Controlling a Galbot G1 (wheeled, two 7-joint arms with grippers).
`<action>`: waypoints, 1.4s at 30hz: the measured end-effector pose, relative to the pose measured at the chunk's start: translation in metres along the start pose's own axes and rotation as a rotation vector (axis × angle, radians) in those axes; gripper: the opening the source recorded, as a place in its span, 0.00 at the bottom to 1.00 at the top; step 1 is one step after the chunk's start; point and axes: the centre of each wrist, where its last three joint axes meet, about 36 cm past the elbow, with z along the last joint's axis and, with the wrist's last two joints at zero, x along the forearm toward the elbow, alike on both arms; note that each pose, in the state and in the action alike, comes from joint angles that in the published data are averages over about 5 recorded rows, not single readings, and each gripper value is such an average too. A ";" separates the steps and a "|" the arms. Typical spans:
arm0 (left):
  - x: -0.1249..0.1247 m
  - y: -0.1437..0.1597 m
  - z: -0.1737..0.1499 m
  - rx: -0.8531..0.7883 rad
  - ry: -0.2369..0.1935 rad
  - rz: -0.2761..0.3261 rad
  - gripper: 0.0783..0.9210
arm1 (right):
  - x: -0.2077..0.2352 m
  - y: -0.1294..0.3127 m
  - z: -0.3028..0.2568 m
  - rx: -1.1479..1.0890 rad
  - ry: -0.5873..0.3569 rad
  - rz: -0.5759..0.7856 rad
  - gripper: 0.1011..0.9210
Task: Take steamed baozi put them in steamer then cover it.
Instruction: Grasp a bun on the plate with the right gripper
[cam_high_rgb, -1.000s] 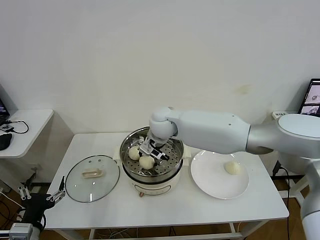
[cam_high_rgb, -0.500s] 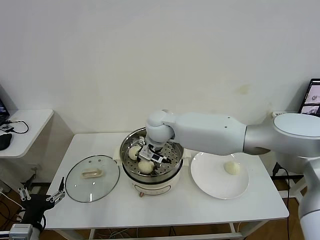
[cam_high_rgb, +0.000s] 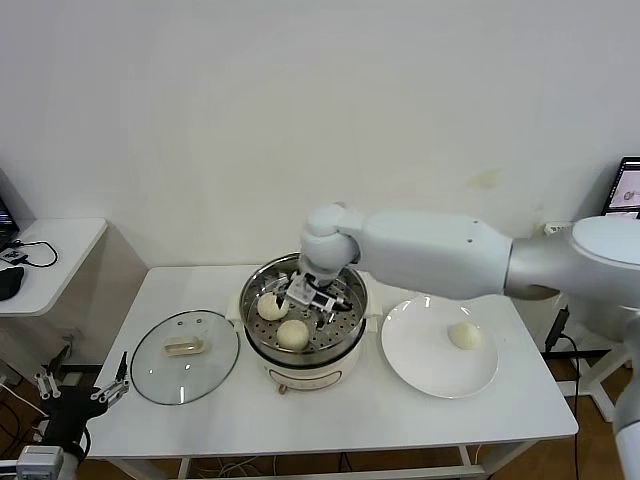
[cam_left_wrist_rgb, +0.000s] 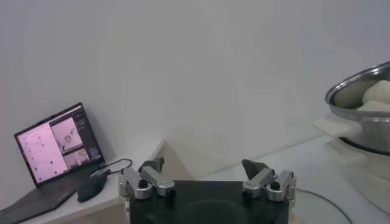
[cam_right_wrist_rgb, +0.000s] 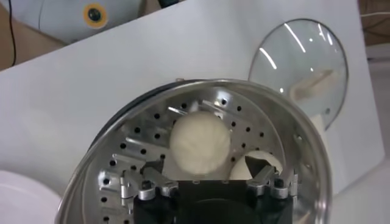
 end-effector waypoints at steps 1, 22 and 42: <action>0.000 0.000 0.000 -0.001 -0.001 0.001 0.88 | 0.006 0.002 0.004 -0.022 0.004 0.004 0.88; -0.006 -0.006 -0.006 -0.022 -0.023 0.039 0.88 | 0.071 0.181 0.115 -0.614 0.123 0.037 0.88; -0.002 -0.010 -0.002 -0.040 -0.004 0.050 0.88 | -0.004 0.331 0.161 -0.893 0.253 -0.044 0.88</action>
